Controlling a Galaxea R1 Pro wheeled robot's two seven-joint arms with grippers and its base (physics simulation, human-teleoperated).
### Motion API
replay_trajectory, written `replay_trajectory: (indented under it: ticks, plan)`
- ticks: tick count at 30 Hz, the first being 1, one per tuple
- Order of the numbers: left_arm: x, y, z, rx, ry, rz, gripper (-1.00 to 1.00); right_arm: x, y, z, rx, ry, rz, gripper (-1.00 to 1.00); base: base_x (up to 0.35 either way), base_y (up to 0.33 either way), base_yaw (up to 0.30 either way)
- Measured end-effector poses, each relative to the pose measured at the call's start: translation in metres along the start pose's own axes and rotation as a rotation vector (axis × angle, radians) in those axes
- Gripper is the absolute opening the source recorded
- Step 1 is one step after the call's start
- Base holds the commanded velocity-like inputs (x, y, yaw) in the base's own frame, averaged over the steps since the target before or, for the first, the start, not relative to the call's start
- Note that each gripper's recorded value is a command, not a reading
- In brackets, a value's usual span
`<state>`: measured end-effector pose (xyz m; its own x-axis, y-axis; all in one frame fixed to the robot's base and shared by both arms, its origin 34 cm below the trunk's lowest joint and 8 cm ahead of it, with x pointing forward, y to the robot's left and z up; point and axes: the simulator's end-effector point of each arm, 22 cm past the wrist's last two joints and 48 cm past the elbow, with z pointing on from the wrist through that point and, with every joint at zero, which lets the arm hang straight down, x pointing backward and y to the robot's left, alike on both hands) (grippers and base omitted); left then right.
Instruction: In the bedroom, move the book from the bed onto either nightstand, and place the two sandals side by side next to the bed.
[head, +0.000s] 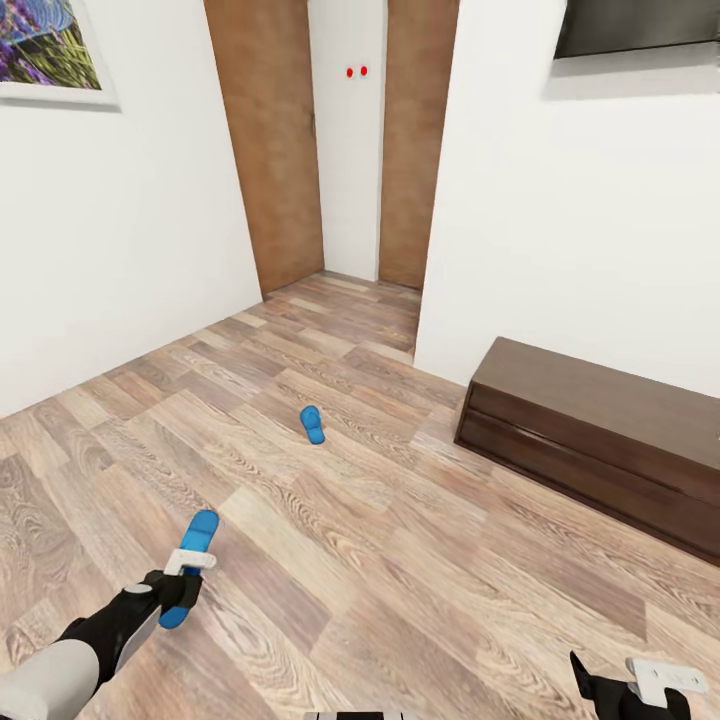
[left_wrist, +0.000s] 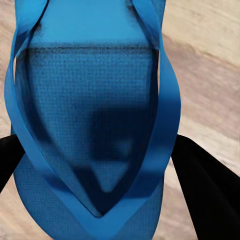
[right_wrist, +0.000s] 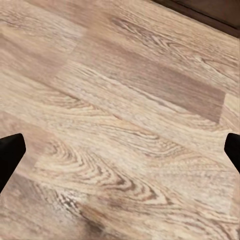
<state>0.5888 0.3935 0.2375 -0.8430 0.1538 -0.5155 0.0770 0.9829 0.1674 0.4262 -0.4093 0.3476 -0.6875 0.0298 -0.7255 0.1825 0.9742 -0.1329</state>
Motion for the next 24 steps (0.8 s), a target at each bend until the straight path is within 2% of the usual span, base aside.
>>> replay_trajectory:
  ticks: [4,9,19,24]
  plan:
    - [-0.005,0.001,-0.005,-0.002,-0.017,-0.024,-1.00,-0.002,-0.001,-0.002,0.000,-0.007,0.003,1.00,0.000,0.000,0.000]
    - [-0.020,0.005,-0.012,-0.006,-0.063,-0.088,-1.00,-0.005,-0.002,-0.004,0.000,-0.018,0.007,1.00,0.000,0.000,0.000]
    - [-0.042,0.012,-0.026,-0.010,-0.117,-0.150,-1.00,-0.017,-0.002,-0.006,-0.002,-0.048,0.020,1.00,0.000,0.000,0.000]
    - [-0.046,0.012,-0.029,-0.008,-0.127,-0.166,-1.00,-0.016,-0.002,-0.006,-0.002,-0.047,0.024,1.00,0.000,0.000,0.000]
